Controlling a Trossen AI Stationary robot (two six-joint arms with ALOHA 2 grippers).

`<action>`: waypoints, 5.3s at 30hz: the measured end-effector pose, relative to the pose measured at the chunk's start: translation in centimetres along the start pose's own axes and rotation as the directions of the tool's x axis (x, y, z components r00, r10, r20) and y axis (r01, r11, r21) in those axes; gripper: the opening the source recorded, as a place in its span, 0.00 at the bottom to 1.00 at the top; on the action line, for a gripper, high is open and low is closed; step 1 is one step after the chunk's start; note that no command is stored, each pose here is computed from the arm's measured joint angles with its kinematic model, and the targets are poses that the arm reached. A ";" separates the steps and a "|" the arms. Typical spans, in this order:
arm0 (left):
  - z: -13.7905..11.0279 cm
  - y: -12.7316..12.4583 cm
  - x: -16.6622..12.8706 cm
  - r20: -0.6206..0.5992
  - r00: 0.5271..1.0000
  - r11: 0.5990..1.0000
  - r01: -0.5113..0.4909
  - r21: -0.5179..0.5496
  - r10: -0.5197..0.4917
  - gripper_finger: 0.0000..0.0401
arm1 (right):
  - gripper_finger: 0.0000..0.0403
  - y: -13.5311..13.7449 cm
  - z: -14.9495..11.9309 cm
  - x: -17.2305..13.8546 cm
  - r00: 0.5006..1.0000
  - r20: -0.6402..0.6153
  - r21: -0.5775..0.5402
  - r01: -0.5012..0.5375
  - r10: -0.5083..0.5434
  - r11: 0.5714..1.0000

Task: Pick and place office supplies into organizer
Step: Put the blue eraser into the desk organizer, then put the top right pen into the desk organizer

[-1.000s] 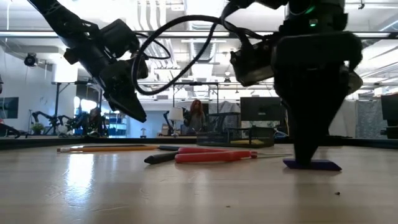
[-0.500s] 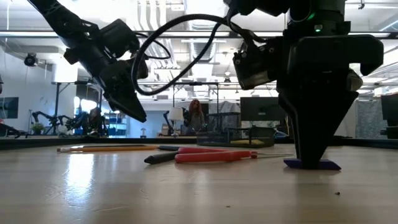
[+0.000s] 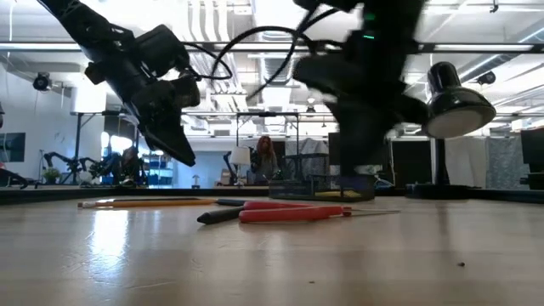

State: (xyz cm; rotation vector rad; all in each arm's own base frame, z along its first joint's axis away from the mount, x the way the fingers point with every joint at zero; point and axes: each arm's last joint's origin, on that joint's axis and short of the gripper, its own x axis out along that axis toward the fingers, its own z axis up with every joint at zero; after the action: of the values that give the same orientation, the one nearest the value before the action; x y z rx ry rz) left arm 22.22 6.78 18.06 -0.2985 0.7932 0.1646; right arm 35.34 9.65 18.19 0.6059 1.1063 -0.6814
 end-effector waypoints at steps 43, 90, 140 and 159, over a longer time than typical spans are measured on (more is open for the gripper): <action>-0.6 0.1 -0.2 -0.036 0.999 0.999 -0.027 0.019 0.027 0.32 | 0.42 -2.3 13.3 4.6 0.972 -0.230 0.298 0.126 -0.057 0.946; -0.6 0.1 -0.2 -0.040 0.999 0.999 -0.027 0.022 0.028 0.32 | 0.09 -6.6 19.5 0.0 0.972 0.046 0.190 0.217 -0.229 0.957; -1.8 0.1 -1.0 -0.104 0.993 0.998 -0.049 0.029 0.052 0.32 | 0.42 -1.2 17.4 1.8 0.966 -0.093 -0.520 -0.255 0.242 0.815; -7.2 0.0 -5.0 0.073 0.994 0.989 -0.071 -0.128 0.081 0.32 | 0.30 1.0 13.5 8.2 0.972 -0.124 -0.405 -0.235 0.202 0.883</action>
State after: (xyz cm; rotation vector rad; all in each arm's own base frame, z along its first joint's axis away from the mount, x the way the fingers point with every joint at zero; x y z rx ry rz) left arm 13.86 4.28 16.86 -0.3785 0.7185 0.2974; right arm 46.49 -1.19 15.07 0.3802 1.1907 -0.2114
